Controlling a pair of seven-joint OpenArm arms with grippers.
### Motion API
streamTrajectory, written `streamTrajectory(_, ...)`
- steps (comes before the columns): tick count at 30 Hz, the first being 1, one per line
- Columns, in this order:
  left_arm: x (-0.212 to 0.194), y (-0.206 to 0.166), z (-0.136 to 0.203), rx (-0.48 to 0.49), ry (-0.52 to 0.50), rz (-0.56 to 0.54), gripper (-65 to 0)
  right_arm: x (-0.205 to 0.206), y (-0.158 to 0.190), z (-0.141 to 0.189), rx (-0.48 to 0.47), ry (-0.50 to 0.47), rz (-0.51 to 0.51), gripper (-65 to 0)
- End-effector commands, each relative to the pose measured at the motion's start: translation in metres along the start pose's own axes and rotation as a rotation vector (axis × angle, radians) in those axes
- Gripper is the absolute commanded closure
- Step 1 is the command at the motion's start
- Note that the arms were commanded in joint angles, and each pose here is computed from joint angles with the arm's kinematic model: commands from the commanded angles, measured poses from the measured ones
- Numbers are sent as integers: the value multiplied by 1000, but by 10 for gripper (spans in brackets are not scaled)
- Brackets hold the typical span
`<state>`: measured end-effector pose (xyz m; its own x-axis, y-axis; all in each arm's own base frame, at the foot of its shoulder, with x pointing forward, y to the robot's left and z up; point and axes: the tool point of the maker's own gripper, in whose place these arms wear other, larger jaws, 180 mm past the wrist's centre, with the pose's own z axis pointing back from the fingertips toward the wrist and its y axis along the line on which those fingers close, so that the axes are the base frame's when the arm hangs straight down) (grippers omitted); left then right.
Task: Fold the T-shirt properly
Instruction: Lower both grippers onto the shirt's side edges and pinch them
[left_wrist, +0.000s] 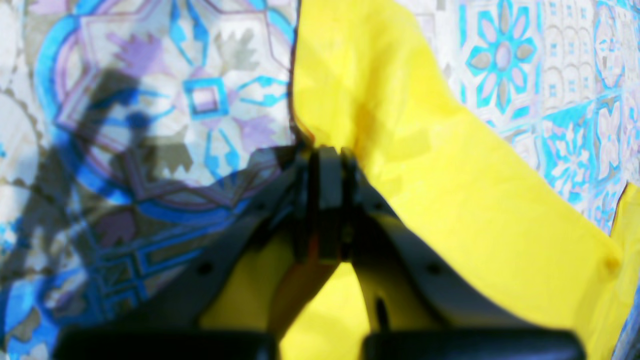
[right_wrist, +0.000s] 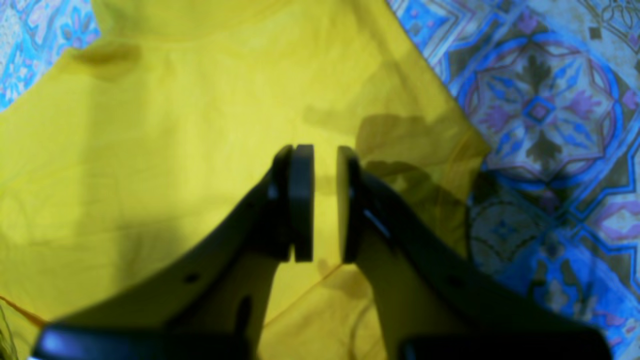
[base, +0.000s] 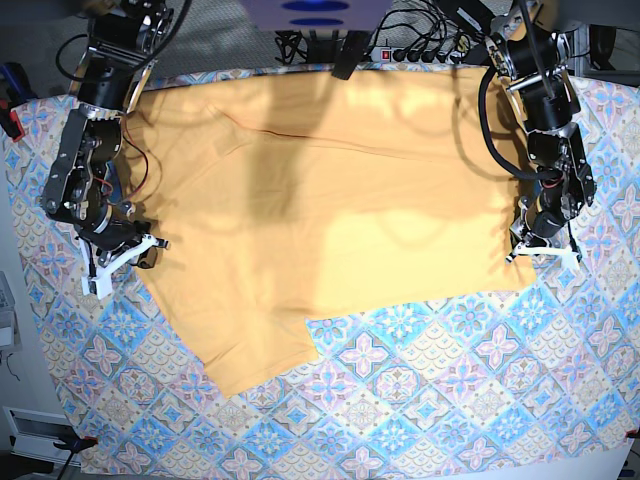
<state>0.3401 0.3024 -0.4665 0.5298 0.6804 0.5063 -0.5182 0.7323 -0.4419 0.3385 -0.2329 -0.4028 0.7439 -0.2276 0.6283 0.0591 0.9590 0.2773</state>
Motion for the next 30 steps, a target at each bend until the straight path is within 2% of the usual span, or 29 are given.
streamTrajectory(1, 20, -11, 4, -23, -40, -21, 0, 23, 0, 6, 1, -63, 17, -71)
streamTrajectory(4, 33, -20, 11, -38, -80, -53, 0, 23, 0, 6, 1, -63, 17, -46)
streamTrajectory(9, 38, -41, 18, -78, -103, -128, 0, 40, -1, 6, -6, -107, 27, -46)
streamTrajectory(12, 32, -49, 16, -89, -86, -160, 0, 45, -4, 1, -56, -108, 99, -73)
streamTrajectory(15, 24, -45, 15, -84, -72, -162, 0, 53, 13, -15, -43, -115, 176, -95)
streamTrajectory(24, 22, -42, 16, -78, -68, -165, 0, 55, -14, -58, -71, -127, 106, -95)
streamTrajectory(30, 22, -42, 16, -78, -68, -165, 0, 68, -36, -67, -100, -161, 79, -104)
